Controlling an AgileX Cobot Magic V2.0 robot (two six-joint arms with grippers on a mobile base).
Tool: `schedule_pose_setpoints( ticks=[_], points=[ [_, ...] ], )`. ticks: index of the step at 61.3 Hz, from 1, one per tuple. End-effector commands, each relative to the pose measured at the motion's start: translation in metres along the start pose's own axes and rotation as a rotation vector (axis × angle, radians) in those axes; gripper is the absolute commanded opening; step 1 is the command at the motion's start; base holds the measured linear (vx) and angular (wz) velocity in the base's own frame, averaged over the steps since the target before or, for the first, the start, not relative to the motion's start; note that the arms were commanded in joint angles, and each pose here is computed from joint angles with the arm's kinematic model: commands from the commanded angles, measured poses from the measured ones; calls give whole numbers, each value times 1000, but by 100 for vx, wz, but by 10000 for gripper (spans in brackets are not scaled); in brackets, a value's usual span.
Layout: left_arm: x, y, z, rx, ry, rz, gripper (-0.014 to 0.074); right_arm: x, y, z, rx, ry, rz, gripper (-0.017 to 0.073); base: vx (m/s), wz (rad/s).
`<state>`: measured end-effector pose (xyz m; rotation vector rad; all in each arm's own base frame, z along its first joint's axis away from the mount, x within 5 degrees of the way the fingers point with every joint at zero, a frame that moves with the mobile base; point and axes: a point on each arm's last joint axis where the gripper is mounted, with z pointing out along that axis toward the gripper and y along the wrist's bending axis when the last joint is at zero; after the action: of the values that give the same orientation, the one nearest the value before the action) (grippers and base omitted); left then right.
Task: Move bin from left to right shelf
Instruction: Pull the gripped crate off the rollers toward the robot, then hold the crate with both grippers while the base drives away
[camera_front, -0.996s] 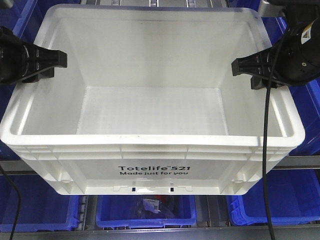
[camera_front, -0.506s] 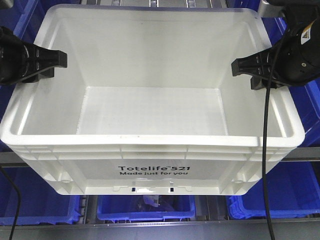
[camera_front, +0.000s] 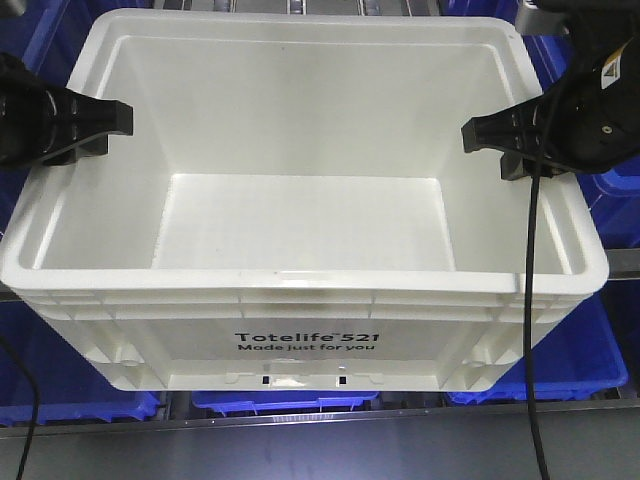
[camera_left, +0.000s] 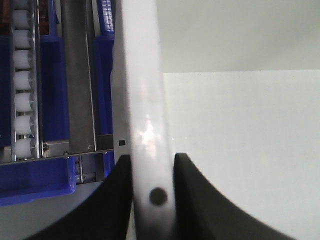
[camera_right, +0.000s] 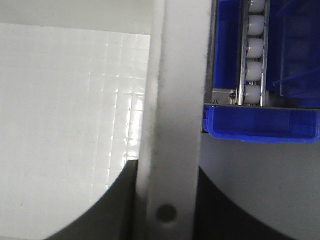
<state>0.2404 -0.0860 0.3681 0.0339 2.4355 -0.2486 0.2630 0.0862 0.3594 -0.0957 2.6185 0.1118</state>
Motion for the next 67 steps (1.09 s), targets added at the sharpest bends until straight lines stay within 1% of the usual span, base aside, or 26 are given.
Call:
schedule_pose_setpoints(
  ticks=[1,41,67],
  points=[
    [-17,-3,-22,32,-179,41,99,-11,-4,-27,6,-160,-28,24,-10,-16],
    [-17,-3,-22,33,-179,41,99,-11,-4,-27,6,-159,-28,24,-8,-29],
    [-17,-3,-22,33,-179,41,99,-11,-4,-27,6,-159,-28,24,-8,-42]
  ],
)
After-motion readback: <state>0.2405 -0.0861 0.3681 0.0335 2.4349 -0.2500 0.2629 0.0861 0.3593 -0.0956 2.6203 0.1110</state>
